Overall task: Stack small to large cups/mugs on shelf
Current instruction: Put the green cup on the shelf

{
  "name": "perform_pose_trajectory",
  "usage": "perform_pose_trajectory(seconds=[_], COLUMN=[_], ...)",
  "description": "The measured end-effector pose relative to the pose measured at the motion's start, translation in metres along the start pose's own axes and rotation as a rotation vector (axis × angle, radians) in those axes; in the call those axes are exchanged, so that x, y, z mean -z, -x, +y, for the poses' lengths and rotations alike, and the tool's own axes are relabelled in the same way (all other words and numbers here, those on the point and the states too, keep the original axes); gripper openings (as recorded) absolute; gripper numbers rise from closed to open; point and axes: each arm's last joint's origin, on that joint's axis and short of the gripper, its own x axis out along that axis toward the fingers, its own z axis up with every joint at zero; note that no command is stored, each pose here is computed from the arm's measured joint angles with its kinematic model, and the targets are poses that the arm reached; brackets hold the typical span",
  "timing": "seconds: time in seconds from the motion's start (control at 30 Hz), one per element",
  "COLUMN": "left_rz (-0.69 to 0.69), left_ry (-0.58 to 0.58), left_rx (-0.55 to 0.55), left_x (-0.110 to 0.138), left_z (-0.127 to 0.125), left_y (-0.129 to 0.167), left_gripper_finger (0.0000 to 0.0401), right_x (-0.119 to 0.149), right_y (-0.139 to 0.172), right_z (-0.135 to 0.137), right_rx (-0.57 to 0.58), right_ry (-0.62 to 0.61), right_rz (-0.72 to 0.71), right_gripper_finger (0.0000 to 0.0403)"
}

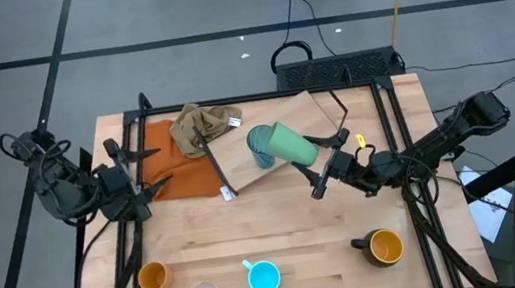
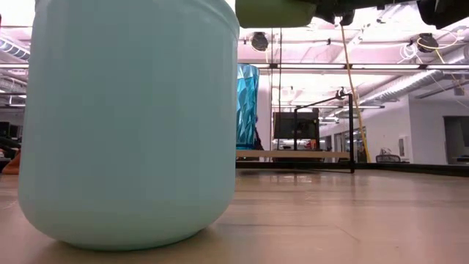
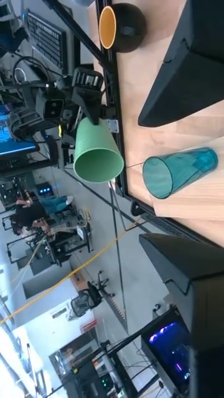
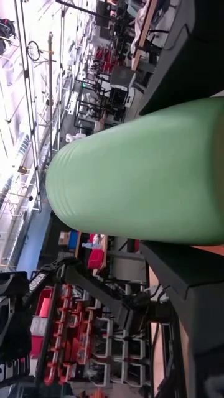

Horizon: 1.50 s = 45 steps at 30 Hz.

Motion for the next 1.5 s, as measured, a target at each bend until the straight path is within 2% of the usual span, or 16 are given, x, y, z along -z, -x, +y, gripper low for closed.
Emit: perform_pose_trajectory(seconds=[0.3,0.4,0.5,0.73,0.93,1.03,1.5], left_rz=[-0.014,-0.023,-0.017,0.020,0.055,0.069,0.001], left_ry=[0.063,0.115,0.125,0.109,0.073,0.090,0.150], left_rx=[-0.002,0.037,0.054,0.186,0.259,0.301,0.487], left_x=[-0.003,-0.005,-0.007,-0.003,0.005,0.010,0.015], left_z=[0.001,0.000,-0.004,-0.020,-0.028,-0.030,-0.031], left_y=[-0.001,-0.008,-0.023,-0.073,-0.105,-0.120,-0.160], left_gripper_finger=[0.0296,0.0296,0.0296,0.0296,0.0296,0.0296,0.0296], right_x=[-0.001,-0.001,-0.010,-0.034,-0.040,-0.040,-0.039], right_y=[0.000,0.000,0.000,-0.007,-0.010,-0.010,-0.010], right_z=[0.000,0.002,0.008,0.021,0.024,0.025,0.025], right_rx=[-0.001,-0.049,-0.109,-0.175,-0.220,-0.240,-0.242], right_ry=[0.001,-0.018,-0.035,0.008,0.005,-0.008,0.001], right_rz=[-0.006,-0.024,-0.044,-0.023,-0.024,-0.028,-0.018], right_gripper_finger=[0.0303,0.0303,0.0303,0.0303,0.0303,0.0303,0.0303])
